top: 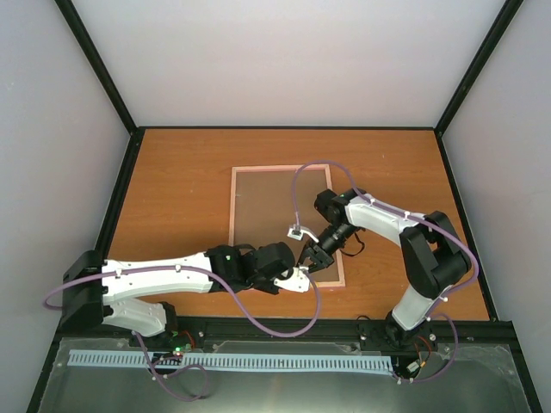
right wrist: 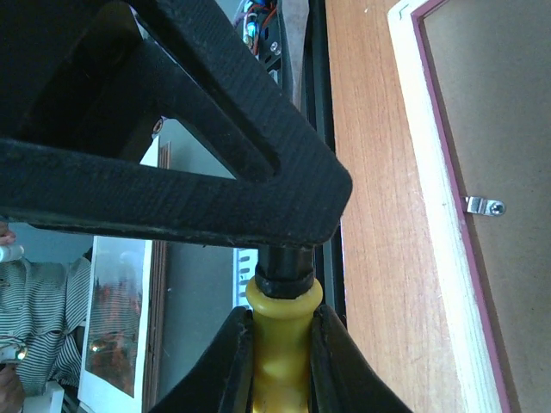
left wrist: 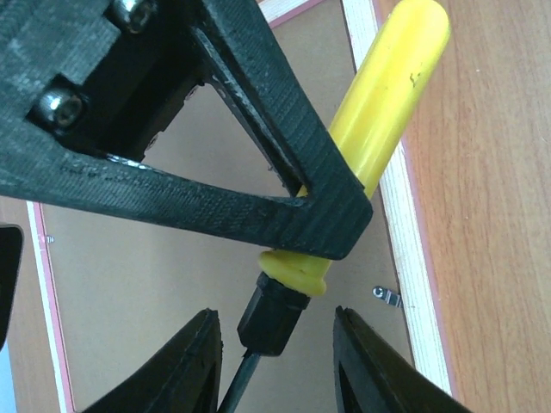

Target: Take the photo out of the frame

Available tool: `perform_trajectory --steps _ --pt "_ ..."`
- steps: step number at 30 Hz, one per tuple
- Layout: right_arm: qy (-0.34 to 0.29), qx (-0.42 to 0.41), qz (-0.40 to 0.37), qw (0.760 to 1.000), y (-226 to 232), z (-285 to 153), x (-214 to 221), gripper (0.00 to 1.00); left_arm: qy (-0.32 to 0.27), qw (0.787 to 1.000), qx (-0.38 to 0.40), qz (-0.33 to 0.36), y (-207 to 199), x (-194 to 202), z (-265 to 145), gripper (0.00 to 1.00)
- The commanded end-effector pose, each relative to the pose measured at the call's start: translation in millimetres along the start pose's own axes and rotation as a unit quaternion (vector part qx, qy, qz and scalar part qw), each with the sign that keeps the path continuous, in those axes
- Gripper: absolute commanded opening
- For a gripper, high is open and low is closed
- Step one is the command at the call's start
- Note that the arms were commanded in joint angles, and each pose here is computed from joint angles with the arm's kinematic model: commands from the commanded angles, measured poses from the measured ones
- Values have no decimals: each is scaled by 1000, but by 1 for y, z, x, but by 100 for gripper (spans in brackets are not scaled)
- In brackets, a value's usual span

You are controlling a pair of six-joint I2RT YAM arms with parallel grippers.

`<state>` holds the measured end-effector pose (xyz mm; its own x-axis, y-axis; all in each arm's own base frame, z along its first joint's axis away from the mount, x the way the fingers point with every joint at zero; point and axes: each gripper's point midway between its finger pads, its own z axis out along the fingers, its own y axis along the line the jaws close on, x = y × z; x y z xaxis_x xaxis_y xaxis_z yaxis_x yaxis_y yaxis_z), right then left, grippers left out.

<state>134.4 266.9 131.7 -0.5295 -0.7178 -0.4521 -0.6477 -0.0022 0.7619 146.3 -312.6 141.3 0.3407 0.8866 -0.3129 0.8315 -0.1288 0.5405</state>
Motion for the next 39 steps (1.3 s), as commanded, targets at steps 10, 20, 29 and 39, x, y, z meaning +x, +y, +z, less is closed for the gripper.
perform_trajectory --steps 10,20,29,39 --pt "4 -9 -3 1000 2 3 -4 4 -10 1000 -12 16 4 -10 2 31" --pt "8 -7 0 1000 0 4 -4 6 -5 1000 -11 24 0 -7 9 19" --pt "-52 50 -51 996 10 -41 -26 45 -76 995 -33 -63 11 -19 0 4" --pt "-212 174 -87 958 59 -188 -62 51 -285 904 48 -317 78 -32 -25 2"
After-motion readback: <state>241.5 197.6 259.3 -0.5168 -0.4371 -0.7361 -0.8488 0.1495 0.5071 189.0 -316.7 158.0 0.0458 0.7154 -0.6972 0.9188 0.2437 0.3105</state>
